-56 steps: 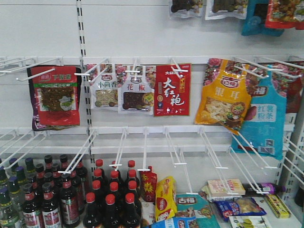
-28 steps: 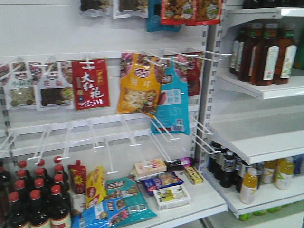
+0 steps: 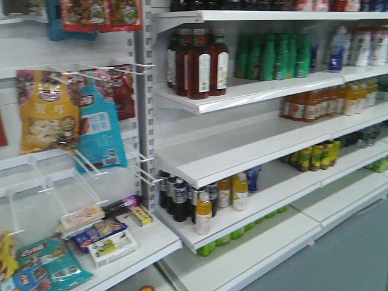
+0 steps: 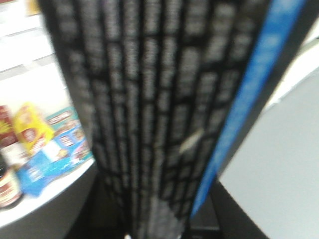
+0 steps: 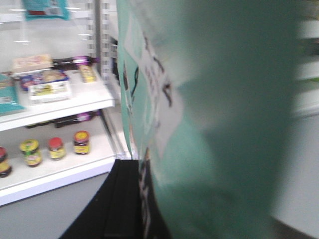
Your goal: Pick snacks and fruit into basket
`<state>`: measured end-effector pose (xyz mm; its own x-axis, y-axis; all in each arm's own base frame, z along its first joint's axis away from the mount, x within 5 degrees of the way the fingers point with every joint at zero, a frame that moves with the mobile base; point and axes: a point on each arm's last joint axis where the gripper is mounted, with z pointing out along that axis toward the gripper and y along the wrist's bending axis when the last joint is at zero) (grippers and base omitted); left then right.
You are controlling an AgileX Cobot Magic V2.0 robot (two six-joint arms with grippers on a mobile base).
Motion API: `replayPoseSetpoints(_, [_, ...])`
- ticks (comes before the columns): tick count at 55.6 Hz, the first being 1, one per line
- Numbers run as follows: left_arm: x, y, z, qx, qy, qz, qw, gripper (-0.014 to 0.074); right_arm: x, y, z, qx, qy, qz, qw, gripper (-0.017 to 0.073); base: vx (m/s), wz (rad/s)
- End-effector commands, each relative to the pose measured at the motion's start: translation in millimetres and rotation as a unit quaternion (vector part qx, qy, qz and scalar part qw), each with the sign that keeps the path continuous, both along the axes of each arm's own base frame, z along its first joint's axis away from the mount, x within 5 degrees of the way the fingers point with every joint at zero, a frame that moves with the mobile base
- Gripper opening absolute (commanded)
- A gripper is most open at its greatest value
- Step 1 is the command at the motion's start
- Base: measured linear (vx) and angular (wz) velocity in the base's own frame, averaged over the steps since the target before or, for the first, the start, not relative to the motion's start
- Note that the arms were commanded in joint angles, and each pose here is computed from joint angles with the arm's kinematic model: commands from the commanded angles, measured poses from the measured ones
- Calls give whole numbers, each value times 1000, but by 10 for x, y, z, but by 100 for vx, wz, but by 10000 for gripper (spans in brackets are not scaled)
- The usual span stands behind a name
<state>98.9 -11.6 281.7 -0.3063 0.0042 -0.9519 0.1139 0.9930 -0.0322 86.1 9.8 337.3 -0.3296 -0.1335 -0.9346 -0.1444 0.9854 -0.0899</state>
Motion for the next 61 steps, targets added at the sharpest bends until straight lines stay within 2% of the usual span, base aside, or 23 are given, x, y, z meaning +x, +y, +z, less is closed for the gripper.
replayPoseSetpoints(1, [21, 10, 203, -12, -63, 9, 998, 151, 22, 3, 170, 1, -59, 2, 998, -8, -8, -76])
replayPoseSetpoints(61, [21, 10, 203, -12, -63, 9, 998, 151, 22, 3, 170, 1, -59, 2, 998, -8, 2, -85])
